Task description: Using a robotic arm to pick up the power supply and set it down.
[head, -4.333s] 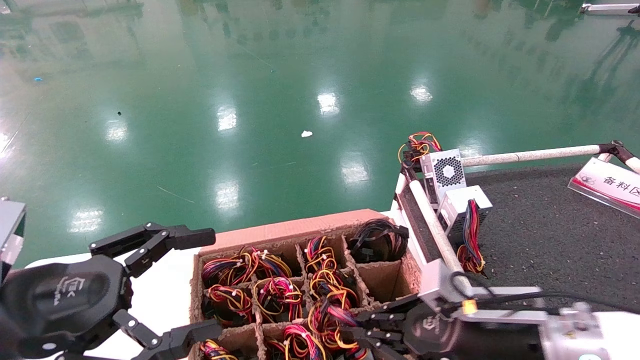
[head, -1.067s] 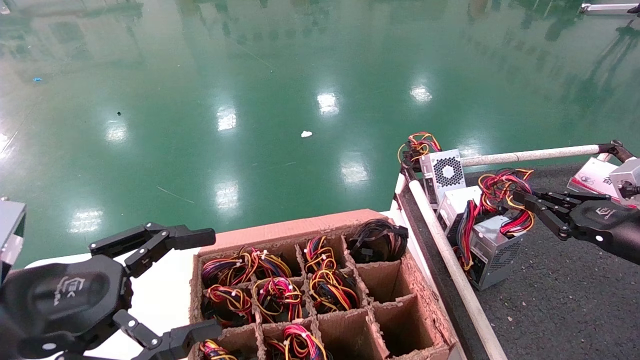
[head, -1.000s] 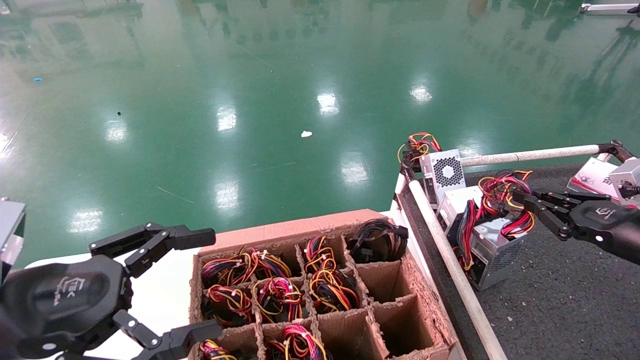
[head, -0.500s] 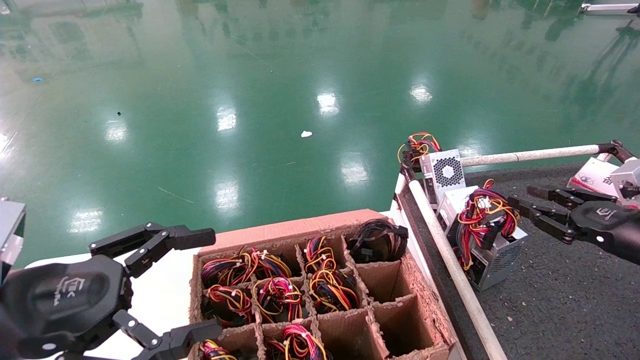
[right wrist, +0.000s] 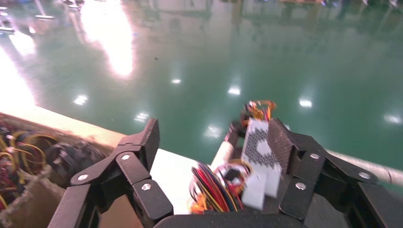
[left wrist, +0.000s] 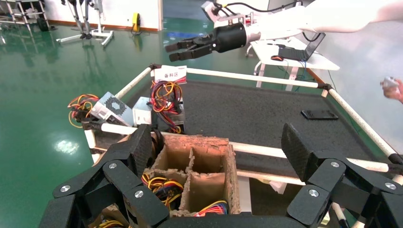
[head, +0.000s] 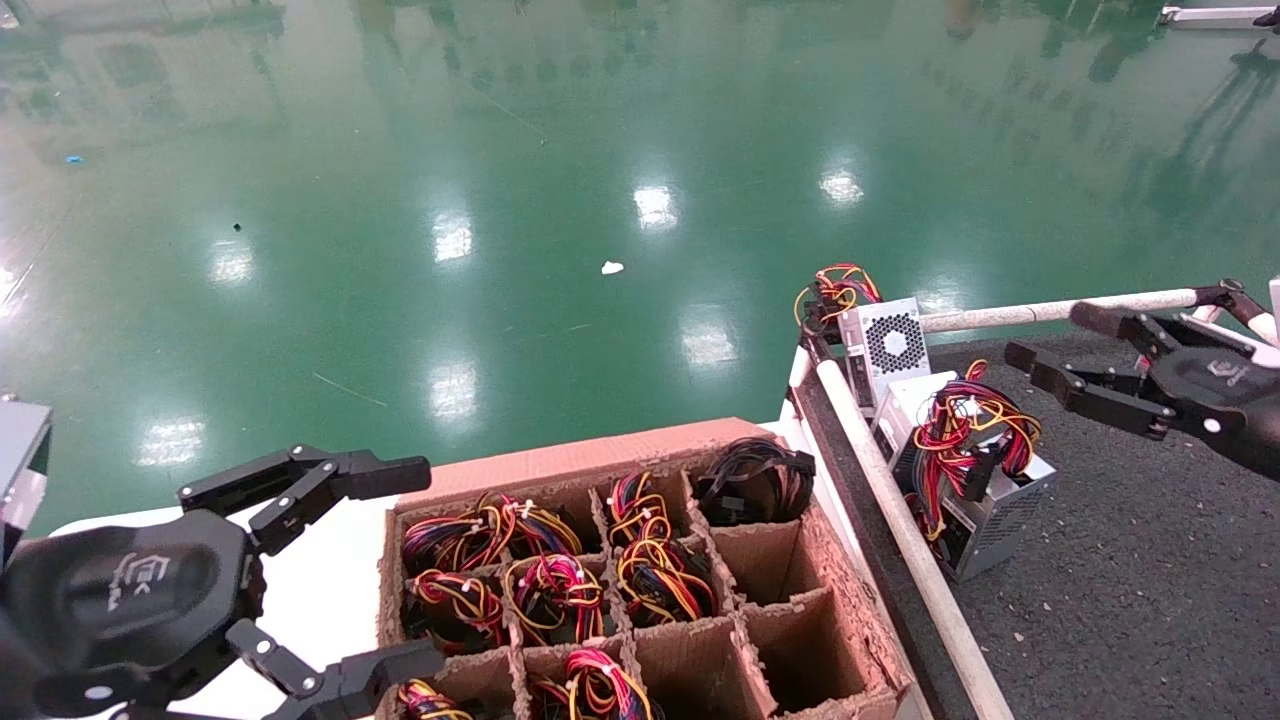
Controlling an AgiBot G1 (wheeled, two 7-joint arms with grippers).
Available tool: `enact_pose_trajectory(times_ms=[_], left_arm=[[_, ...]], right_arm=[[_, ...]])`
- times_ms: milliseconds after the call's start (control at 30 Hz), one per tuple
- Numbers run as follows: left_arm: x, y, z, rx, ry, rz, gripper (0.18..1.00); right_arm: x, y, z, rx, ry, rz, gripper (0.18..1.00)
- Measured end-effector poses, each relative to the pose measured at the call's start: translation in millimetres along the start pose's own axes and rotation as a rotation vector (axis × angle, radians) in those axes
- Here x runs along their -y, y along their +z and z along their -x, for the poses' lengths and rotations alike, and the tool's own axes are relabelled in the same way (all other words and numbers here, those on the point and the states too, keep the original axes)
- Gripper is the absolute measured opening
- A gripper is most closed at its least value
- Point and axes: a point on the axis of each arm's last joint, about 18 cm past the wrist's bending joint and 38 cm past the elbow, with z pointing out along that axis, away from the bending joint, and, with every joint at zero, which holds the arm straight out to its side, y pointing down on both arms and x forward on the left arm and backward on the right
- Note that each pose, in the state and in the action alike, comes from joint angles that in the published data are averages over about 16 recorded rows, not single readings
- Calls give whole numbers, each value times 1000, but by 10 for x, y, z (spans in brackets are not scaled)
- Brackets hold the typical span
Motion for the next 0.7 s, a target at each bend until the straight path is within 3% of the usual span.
enact_pose_trajectory(times_ms=[333,700], left_arm=[[0,-1,1,0,0,0,1001],[-1,-1,1,0,0,0,1001]], right_arm=[[-18,21,7,-6,9,-7,237],[9,12,-3,-6,9,-13,329]])
